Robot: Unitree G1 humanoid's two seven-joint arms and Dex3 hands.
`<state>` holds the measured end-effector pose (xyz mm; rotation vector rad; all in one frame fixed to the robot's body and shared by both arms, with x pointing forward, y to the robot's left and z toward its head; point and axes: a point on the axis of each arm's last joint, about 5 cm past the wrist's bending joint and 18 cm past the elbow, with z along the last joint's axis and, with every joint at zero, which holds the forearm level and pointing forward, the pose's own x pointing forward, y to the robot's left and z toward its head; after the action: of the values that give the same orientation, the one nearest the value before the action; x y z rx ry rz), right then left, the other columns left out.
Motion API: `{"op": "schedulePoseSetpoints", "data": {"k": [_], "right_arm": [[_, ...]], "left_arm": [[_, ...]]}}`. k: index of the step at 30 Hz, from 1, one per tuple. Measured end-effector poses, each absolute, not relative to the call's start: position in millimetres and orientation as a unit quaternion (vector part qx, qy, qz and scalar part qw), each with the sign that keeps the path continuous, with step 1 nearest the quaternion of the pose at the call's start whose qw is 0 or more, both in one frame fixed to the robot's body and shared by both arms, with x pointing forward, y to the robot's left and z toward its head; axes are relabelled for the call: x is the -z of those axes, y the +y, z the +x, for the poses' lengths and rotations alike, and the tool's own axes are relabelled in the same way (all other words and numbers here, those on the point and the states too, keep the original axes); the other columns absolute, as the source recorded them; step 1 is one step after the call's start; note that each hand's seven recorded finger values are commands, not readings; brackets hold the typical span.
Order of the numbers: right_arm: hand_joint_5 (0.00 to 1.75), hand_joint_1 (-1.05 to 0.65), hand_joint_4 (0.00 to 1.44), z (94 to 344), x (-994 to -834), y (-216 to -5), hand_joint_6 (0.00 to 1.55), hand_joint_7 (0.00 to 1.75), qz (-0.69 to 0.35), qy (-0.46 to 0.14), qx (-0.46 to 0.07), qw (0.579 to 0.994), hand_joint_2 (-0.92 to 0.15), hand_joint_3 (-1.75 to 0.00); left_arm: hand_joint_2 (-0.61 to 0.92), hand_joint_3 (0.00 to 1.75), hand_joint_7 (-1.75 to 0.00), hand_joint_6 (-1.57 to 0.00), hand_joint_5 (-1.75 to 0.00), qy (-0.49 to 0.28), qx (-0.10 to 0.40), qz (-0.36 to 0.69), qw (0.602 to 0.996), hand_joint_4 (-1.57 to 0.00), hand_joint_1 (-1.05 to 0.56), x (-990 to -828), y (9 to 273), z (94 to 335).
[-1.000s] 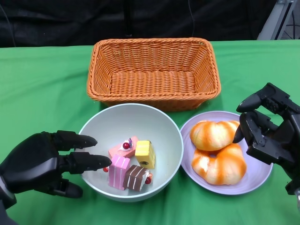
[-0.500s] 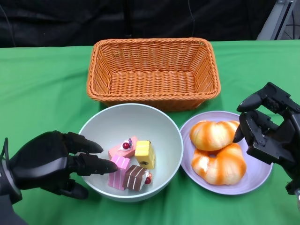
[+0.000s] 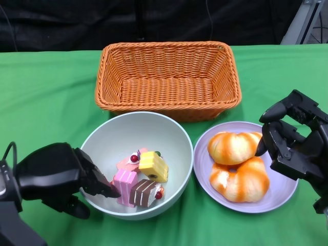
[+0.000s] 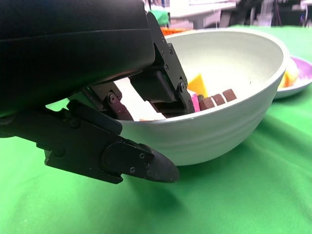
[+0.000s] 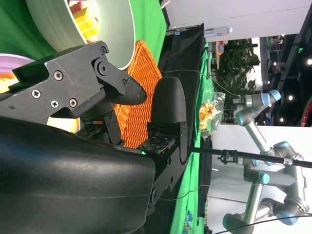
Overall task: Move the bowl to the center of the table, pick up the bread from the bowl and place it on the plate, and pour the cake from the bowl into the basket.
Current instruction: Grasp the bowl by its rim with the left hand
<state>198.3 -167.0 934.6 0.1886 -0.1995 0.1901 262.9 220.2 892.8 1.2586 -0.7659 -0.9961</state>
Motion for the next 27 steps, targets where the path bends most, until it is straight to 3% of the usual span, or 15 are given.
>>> {"op": "schedulePoseSetpoints", "data": {"k": [13,18,22,23,24,26,27], "right_arm": [[1.73,-0.10,0.59,196.1,-936.1,-167.0,0.56,1.41,0.095,-0.096,-0.092,0.987,-0.68,-0.94],[1.72,-0.10,0.60,195.7,-936.1,-167.0,0.57,1.40,0.095,-0.096,-0.091,0.987,-0.67,-0.95],[1.72,-0.10,0.61,195.0,-937.0,-166.4,0.57,1.41,0.095,-0.098,-0.089,0.987,-0.66,-0.96],[1.72,-0.10,0.61,194.8,-937.0,-166.1,0.58,1.40,0.096,-0.098,-0.088,0.987,-0.66,-0.96],[1.72,-0.10,0.61,194.6,-936.9,-165.9,0.57,1.40,0.096,-0.098,-0.088,0.987,-0.66,-0.97],[1.73,-0.10,0.60,194.0,-937.1,-165.8,0.57,1.40,0.097,-0.098,-0.086,0.987,-0.66,-0.97],[1.73,-0.10,0.60,193.7,-937.2,-165.8,0.57,1.40,0.097,-0.098,-0.085,0.987,-0.67,-0.97]], "left_arm": [[0.92,0.10,-0.01,-0.91,-0.03,-0.335,0.435,0.557,0.623,-1.01,-0.48,-900.0,210.3,267.0],[0.92,0.14,0.00,-0.90,-0.01,-0.333,0.424,0.553,0.635,-0.99,-0.34,-894.8,206.8,264.9],[0.92,0.05,-0.07,-1.09,-0.11,-0.332,0.430,0.544,0.640,-1.16,-0.26,-886.8,195.6,262.0],[0.92,0.06,-0.09,-1.15,-0.58,-0.333,0.430,0.540,0.642,-1.04,-0.25,-884.9,192.4,261.4],[0.92,0.08,-0.28,-1.13,-1.08,-0.332,0.429,0.539,0.644,-0.86,-0.25,-883.6,191.1,260.8],[0.92,0.12,-1.09,-0.78,-1.60,-0.329,0.428,0.539,0.646,-0.68,-0.26,-881.5,191.0,259.8],[0.92,0.12,-1.31,-0.69,-1.67,-0.328,0.427,0.538,0.648,-0.66,-0.27,-880.7,191.3,259.5]]}}
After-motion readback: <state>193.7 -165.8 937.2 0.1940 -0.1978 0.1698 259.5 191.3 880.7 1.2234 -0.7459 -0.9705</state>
